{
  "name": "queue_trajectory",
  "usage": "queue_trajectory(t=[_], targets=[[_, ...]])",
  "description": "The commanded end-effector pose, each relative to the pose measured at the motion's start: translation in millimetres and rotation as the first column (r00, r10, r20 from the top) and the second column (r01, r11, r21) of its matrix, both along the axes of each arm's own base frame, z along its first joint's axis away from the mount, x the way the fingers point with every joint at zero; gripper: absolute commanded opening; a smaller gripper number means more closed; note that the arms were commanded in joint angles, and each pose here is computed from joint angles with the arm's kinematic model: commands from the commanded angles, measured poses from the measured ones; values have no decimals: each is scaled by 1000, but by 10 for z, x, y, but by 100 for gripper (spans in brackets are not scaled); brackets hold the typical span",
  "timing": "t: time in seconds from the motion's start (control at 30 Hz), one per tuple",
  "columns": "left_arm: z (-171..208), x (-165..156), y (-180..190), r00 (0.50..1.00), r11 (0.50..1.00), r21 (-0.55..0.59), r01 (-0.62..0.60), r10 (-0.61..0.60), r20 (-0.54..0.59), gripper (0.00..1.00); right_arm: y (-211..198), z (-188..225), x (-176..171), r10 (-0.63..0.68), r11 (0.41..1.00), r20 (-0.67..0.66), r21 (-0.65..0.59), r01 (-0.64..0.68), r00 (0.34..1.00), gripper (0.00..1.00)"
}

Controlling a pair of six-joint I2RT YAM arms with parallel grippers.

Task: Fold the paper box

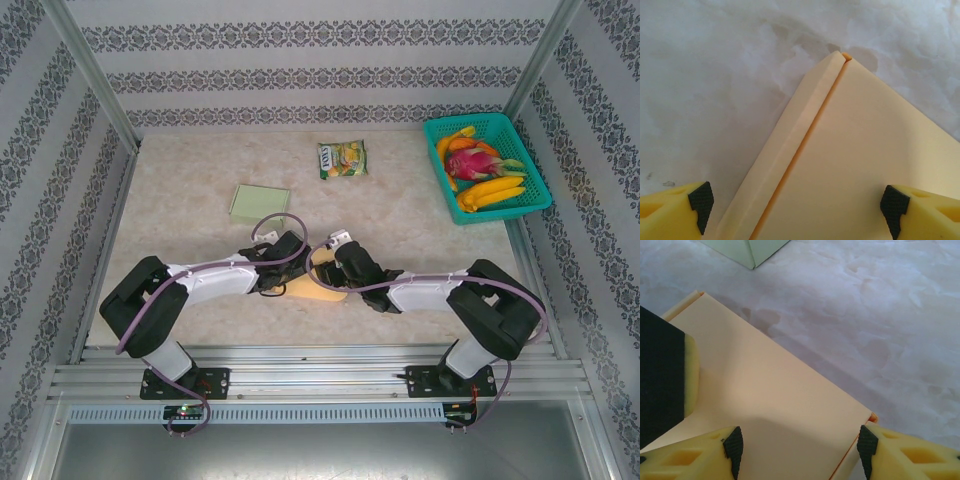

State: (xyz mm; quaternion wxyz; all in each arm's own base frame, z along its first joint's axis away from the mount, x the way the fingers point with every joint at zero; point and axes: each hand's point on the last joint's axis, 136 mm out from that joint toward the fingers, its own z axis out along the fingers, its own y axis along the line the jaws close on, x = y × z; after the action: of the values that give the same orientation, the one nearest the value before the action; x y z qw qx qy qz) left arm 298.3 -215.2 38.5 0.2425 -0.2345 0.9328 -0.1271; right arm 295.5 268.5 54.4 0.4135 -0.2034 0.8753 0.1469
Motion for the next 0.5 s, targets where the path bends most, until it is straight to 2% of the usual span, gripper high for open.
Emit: queue_trajectory(t=[0.0,0.23,0.47], targets=[[-428,-376,25,986,1000,9,23,-22,-166,87,-119,-556,-382,29,996,-187,-82,-45,982,64],[-514,-451,-25,971,1000,-8,1,-3,-237,86,-64,-608,-399,32,996,-187,-77,-47,982,64],[-521,-475,5,965,998,-13,-63,57,-258,87,26,-597,-438,50,998,-189,-38,-58,981,64]])
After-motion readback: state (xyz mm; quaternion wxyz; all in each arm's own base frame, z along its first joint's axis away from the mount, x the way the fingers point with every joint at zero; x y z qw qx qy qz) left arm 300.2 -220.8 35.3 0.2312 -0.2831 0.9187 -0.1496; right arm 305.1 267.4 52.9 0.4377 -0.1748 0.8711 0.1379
